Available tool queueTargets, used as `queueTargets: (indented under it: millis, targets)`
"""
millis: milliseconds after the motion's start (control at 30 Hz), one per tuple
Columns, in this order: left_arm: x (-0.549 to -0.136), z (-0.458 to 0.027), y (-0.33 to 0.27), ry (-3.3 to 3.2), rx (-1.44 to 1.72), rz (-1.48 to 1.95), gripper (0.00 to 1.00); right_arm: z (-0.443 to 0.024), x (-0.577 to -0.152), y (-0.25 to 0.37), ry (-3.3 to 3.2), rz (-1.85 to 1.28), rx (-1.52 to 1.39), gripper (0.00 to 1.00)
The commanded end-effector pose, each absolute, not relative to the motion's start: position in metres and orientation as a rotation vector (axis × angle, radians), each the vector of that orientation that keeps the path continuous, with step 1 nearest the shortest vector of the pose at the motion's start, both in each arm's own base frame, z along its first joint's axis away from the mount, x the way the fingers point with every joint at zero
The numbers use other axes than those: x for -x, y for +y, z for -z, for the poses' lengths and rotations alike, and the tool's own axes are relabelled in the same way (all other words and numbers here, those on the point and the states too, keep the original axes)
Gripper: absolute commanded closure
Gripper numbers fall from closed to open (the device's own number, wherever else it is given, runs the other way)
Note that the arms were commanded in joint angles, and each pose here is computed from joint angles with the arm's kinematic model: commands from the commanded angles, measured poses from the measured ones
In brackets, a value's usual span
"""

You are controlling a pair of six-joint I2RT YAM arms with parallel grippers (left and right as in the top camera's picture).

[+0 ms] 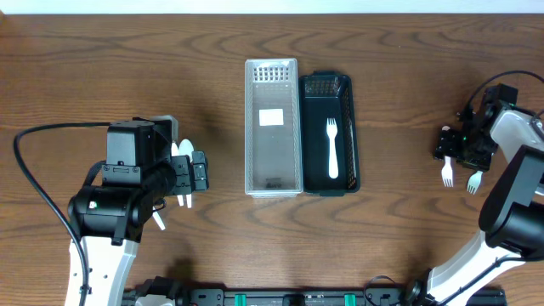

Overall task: Pack container
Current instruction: 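Return the right gripper to the right and grasp a second white fork, then place the second fork into the black basket with the right gripper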

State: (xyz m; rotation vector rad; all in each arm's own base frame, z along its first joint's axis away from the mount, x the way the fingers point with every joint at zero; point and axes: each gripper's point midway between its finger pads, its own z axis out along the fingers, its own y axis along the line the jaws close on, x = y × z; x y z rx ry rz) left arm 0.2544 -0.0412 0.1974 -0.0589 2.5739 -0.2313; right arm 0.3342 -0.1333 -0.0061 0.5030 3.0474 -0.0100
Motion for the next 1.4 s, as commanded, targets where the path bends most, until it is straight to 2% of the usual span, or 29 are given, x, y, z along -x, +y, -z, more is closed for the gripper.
queueTargets:
  millis: [0,200,400,633,833,967,1100,1367]
  targets:
    - [-0.256,-0.207,-0.042,2.549,0.041,0.243,0.02,0.035,-0.316,-0.121,3.149,-0.017,-0.521,0.3]
    - [-0.256,-0.207,-0.042,2.548,0.04,0.243,0.02,0.035,-0.316,-0.115,3.162,-0.019,-0.496,0.53]
    - [-0.256,-0.207,-0.042,2.549,0.041,0.243,0.02,0.035,-0.317,-0.109,3.169,-0.019,-0.467,0.71]
    - [-0.256,-0.207,-0.042,2.549,0.041,0.243,0.02,0.035,-0.321,-0.101,3.172,-0.017,-0.425,0.76]
    - [-0.256,-0.207,-0.042,2.548,0.04,0.243,0.02,0.034,-0.327,-0.094,3.161,-0.013,-0.387,0.92]
    - [-0.256,-0.207,-0.042,2.548,0.04,0.243,0.02,0.026,-0.336,-0.088,3.146,-0.018,-0.387,0.95]
    - [-0.256,-0.207,-0.042,2.548,0.04,0.243,0.02,-0.006,-0.354,-0.074,3.115,-0.011,-0.319,0.99]
    - [-0.256,-0.207,-0.042,2.548,0.04,0.243,0.02,-0.143,-0.408,-0.003,2.843,-0.031,-0.119,0.99]
